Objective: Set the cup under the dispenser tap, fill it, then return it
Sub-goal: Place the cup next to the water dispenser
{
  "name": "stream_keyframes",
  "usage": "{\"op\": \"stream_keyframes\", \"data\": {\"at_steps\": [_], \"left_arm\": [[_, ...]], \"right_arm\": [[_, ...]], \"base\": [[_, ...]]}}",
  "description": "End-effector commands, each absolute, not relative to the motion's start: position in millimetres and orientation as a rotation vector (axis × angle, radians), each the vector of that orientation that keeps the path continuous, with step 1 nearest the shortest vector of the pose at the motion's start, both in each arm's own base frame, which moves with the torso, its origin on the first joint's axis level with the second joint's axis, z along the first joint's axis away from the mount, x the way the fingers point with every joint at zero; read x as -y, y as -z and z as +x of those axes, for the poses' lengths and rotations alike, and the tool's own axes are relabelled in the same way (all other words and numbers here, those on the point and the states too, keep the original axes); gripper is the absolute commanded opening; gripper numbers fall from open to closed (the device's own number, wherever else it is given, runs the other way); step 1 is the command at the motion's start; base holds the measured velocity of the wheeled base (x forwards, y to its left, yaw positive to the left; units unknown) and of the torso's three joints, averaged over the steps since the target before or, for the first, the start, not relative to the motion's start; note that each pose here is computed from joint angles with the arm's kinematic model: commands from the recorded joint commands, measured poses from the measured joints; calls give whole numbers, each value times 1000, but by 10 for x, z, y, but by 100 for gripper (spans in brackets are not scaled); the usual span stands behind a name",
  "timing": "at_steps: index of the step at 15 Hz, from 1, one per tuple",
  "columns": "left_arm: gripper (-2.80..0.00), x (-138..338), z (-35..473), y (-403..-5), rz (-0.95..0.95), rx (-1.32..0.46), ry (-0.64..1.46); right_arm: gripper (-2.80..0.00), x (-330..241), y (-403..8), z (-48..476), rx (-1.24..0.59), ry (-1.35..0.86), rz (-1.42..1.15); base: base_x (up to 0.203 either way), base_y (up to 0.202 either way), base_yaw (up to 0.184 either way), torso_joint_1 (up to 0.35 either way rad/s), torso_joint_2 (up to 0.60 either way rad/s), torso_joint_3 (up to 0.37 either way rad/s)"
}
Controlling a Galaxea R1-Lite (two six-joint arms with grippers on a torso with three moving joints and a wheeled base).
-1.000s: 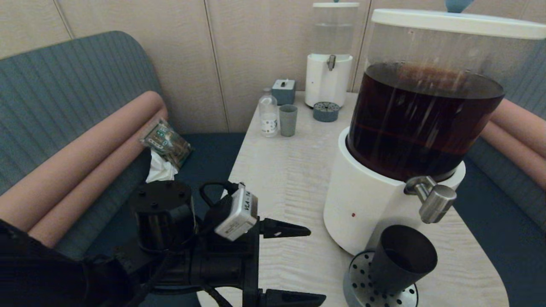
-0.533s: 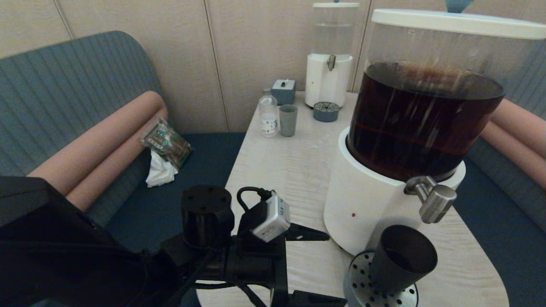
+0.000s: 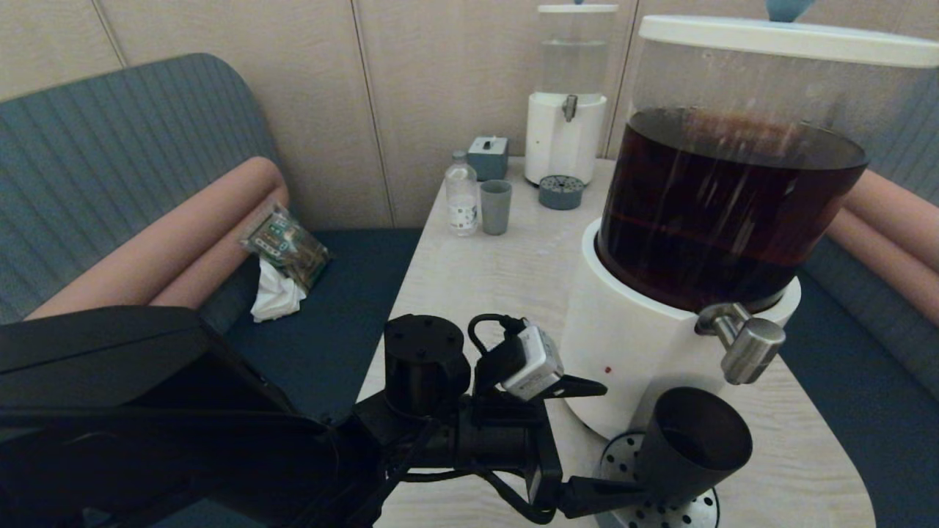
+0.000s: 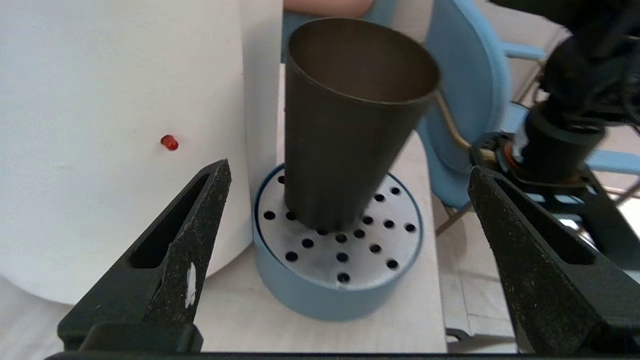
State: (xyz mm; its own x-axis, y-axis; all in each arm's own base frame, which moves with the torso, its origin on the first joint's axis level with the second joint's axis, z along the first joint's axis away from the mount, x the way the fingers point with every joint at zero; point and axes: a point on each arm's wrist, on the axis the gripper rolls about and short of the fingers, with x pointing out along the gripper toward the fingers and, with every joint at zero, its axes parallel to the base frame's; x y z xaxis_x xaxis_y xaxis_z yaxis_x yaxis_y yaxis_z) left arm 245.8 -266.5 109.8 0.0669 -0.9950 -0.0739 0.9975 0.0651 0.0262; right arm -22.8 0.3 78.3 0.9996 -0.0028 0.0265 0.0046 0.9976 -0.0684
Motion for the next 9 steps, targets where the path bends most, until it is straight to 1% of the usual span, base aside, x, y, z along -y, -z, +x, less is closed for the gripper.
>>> {"op": "stream_keyframes", "data": {"at_steps": [1,9], "left_arm": [[0,2731,2466,-1047,78,-43,1503],[0,2898,2456,-988,89,-41,1470]], "right_arm": [[-280,-3,-756,-221,17,2,-69],[-280,-3,-756,-221,17,2,-69]], "base": [[0,0,0,0,0,0],[0,0,0,0,0,0]]}}
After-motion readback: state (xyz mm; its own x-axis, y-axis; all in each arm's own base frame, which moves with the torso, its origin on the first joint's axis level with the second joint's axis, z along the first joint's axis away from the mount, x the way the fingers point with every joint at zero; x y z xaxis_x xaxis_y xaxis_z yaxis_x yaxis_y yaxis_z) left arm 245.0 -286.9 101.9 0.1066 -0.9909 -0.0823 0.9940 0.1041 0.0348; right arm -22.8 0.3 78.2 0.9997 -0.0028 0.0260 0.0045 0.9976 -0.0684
